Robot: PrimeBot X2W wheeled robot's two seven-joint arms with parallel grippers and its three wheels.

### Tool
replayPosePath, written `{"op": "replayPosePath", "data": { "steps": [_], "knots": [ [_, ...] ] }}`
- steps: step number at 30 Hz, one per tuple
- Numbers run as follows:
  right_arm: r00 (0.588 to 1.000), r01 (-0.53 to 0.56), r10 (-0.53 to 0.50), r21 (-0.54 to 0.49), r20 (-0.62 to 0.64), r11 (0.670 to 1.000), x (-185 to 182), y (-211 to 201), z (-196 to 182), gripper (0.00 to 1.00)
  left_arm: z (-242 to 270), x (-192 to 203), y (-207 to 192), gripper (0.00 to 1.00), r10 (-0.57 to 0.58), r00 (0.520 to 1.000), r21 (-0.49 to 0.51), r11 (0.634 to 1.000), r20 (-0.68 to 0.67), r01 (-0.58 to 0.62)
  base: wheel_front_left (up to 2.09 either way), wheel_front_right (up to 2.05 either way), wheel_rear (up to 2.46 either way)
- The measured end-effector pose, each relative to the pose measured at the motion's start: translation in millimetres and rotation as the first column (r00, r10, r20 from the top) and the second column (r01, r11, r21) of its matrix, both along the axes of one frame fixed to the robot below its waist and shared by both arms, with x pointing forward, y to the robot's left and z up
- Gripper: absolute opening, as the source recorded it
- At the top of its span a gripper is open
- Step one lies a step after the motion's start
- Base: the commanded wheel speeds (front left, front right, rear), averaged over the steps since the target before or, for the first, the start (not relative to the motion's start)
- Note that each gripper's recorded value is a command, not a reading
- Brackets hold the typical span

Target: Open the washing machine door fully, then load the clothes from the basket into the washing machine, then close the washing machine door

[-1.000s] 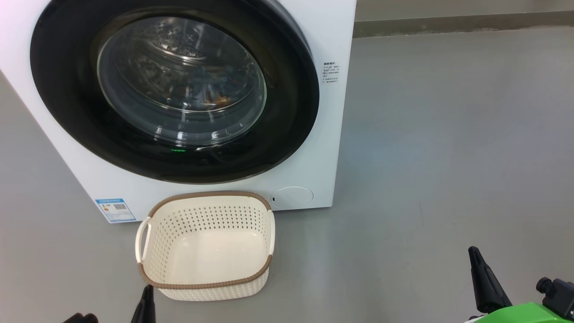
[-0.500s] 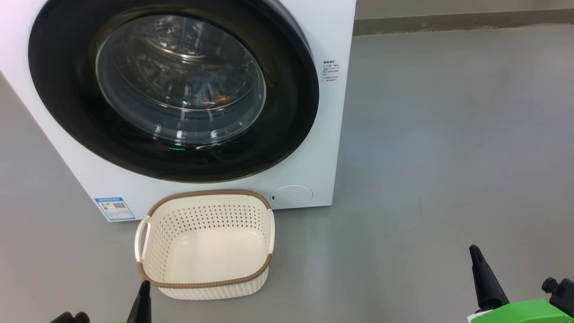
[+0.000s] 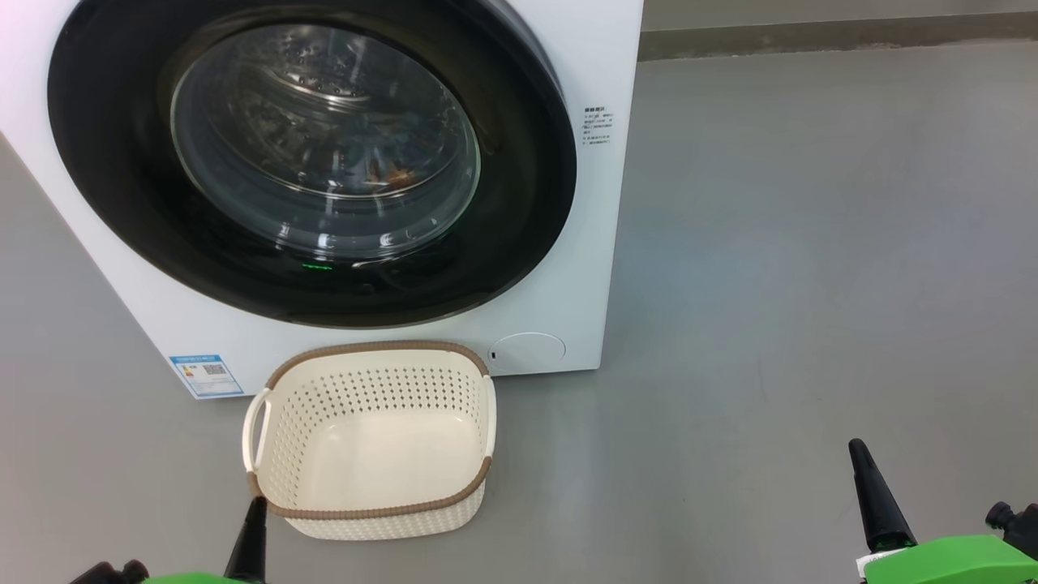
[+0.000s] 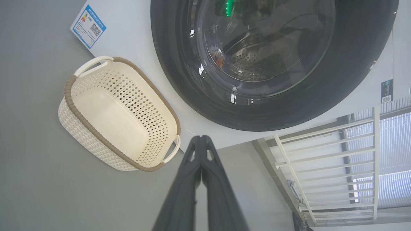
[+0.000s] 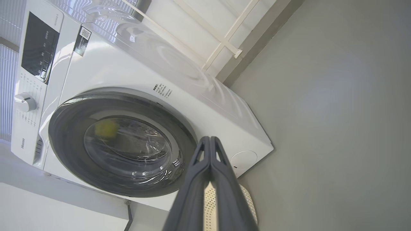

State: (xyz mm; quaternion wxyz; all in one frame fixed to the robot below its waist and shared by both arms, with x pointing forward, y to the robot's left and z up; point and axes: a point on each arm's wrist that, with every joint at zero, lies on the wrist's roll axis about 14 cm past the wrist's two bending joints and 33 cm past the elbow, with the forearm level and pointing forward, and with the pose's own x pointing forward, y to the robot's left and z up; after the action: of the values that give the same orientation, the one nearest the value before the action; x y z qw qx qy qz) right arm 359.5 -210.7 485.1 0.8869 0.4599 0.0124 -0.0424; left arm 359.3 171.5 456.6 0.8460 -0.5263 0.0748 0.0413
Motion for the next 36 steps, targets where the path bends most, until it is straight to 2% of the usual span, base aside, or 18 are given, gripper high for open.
{"op": "replayPosePath", "data": {
  "steps": [17,27,36],
  "knots": [
    [1.0,0.003,-0.003,0.207,-0.002,0.978,6,1,-2,0.0,5,5,4,0.0,0.02,1.0,-0.163,0.986,0.01,-0.018,0.0,0.0,0.0],
    [1.0,0.011,-0.009,0.33,-0.005,0.944,8,1,-5,0.0,11,10,6,0.0,0.028,0.999,-0.262,0.965,0.027,-0.02,0.0,0.0,0.0],
    [1.0,0.01,-0.012,0.437,0.002,0.899,12,1,-3,0.0,14,12,9,0.0,0.042,0.999,-0.343,0.939,0.035,-0.028,0.0,0.0,0.0]
  ]
}}
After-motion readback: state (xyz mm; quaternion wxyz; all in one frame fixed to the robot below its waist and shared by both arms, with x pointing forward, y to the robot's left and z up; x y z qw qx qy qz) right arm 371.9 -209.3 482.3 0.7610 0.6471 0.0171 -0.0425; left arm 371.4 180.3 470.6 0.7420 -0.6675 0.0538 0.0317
